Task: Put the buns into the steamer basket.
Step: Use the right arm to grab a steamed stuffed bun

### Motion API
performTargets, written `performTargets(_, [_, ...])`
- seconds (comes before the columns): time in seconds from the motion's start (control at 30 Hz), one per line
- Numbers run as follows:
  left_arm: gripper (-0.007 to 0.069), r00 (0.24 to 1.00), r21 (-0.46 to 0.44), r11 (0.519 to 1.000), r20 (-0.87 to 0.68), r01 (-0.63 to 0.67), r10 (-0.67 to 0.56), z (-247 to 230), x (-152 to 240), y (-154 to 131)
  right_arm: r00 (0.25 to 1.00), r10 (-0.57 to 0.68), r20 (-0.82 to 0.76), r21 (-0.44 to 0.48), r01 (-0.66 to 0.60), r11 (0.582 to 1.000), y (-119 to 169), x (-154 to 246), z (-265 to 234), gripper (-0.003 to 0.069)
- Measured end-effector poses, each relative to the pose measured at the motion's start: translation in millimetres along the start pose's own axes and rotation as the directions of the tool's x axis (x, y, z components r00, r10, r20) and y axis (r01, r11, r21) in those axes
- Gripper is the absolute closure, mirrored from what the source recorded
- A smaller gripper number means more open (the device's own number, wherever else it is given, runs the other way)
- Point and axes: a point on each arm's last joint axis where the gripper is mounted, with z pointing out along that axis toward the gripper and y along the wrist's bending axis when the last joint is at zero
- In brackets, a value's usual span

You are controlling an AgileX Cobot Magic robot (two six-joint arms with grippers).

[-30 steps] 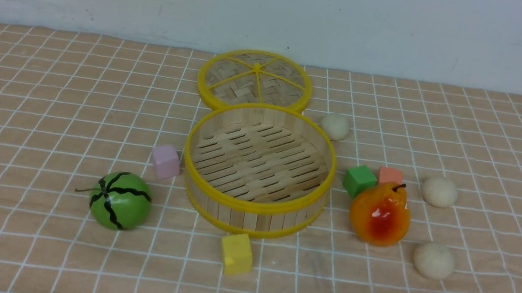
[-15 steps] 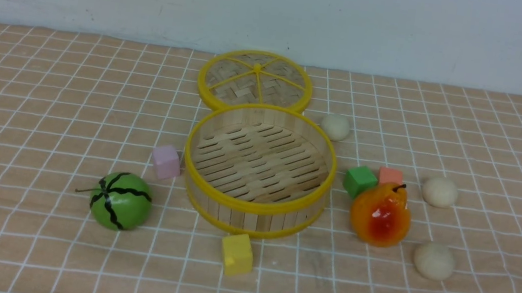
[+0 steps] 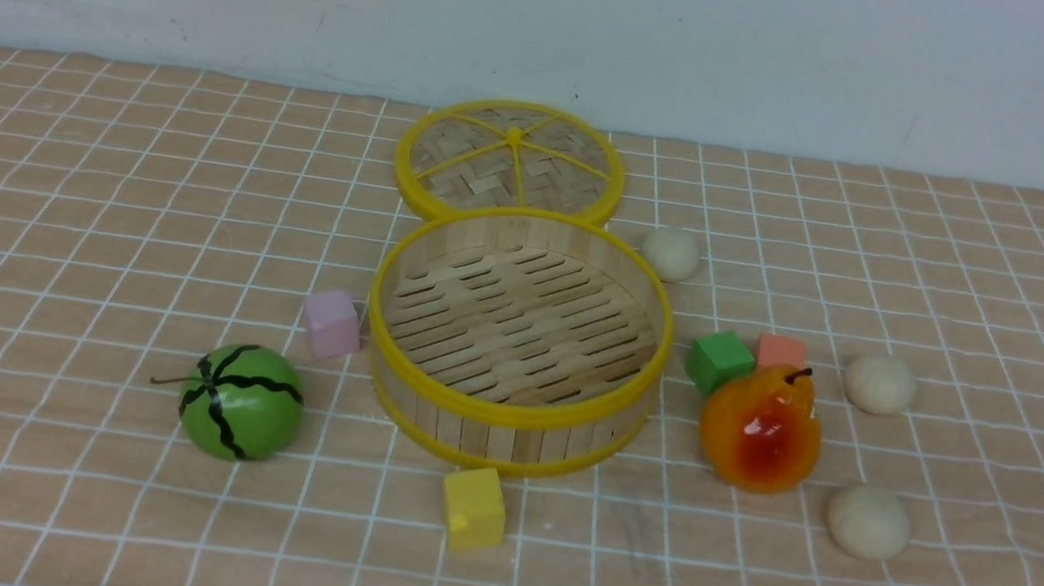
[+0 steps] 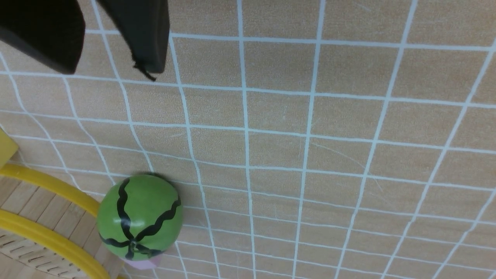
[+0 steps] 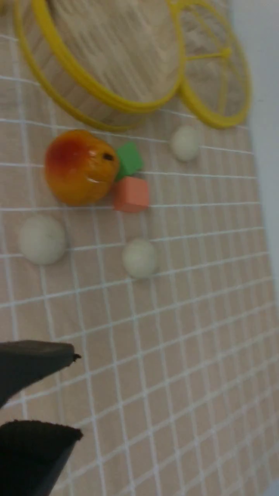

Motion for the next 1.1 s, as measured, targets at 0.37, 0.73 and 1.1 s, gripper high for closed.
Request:
performTargets(0.37, [0.0387, 1.0, 0.0, 1.0, 0.0, 0.0, 0.0, 0, 0, 0, 0.896, -0.09, -0.434, -0.05, 0.075, 0.996, 26, 0, 90, 0.0419])
performTargets(0.73, [0.0387, 1.0, 0.0, 1.0, 0.0, 0.0, 0.0, 0, 0, 0, 0.839, -0.192, -0.509, -0.115, 0.155, 0.981, 60, 10, 166, 0.0418])
performTargets(1.1, [0.0387, 1.0, 0.0, 1.0, 0.0, 0.0, 0.0, 0, 0, 0, 0.817, -0.216, -0.535, -0.106, 0.189, 0.976, 60, 27, 214, 0.0417])
